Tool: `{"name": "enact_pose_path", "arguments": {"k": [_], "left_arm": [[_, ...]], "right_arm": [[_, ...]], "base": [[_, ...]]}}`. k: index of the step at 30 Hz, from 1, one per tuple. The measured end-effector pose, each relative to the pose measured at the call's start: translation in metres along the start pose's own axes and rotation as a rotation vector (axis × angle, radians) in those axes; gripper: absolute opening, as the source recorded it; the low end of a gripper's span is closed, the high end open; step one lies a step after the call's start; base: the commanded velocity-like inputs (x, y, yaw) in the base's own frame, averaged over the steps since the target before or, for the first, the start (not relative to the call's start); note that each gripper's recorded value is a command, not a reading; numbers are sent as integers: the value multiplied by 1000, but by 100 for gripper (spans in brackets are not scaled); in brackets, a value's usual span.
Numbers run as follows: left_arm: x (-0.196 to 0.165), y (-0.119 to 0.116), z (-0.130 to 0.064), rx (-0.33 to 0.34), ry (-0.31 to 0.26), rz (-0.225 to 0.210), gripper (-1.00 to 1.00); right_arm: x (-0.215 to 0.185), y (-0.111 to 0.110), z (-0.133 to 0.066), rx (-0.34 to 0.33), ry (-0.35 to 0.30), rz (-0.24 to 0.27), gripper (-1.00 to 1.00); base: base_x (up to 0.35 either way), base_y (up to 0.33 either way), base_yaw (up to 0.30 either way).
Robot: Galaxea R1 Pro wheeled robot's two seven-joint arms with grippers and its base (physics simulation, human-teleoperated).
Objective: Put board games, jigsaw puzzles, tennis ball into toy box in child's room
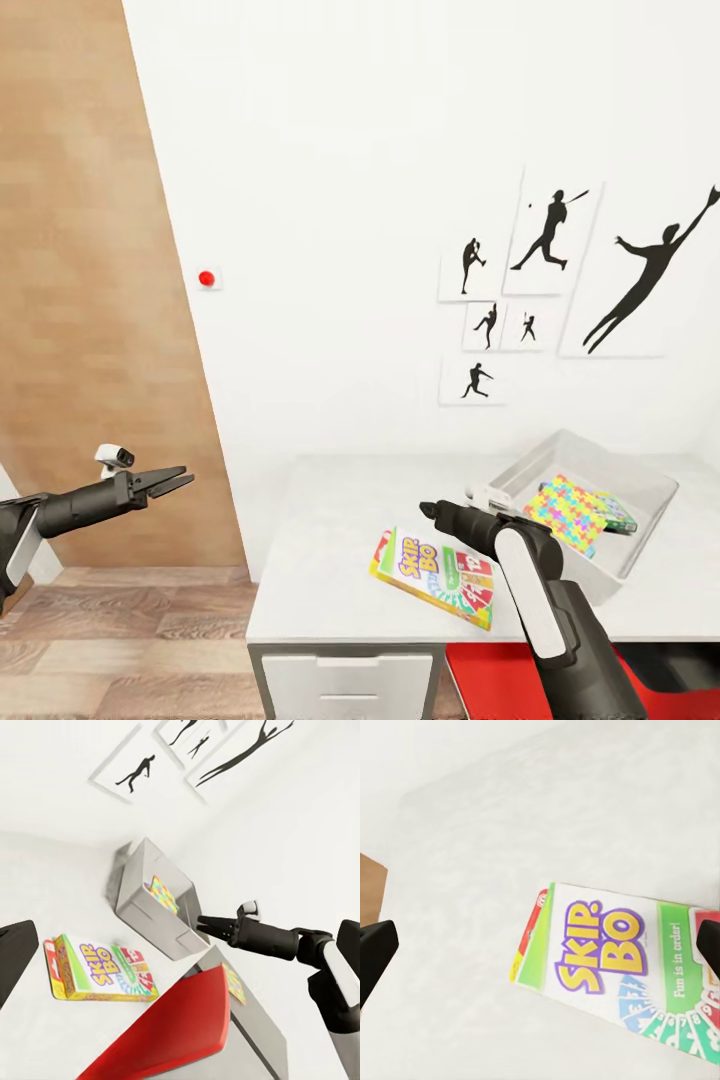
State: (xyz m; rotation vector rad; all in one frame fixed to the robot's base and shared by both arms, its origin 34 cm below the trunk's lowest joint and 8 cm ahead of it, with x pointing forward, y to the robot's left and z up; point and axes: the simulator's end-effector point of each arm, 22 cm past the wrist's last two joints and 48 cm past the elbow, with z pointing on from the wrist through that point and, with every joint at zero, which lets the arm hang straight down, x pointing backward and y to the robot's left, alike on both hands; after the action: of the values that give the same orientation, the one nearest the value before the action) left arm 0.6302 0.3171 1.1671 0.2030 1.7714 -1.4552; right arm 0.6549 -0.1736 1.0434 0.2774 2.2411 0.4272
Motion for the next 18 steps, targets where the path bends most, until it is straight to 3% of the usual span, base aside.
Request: {"name": "enact_pose_path", "arguments": {"k": [18], "left_arm": [[7,14,3,-10,10,-27,100]], "right_arm": [[4,-18,13,42,26,3,100]], "base": [[0,0,0]]}}
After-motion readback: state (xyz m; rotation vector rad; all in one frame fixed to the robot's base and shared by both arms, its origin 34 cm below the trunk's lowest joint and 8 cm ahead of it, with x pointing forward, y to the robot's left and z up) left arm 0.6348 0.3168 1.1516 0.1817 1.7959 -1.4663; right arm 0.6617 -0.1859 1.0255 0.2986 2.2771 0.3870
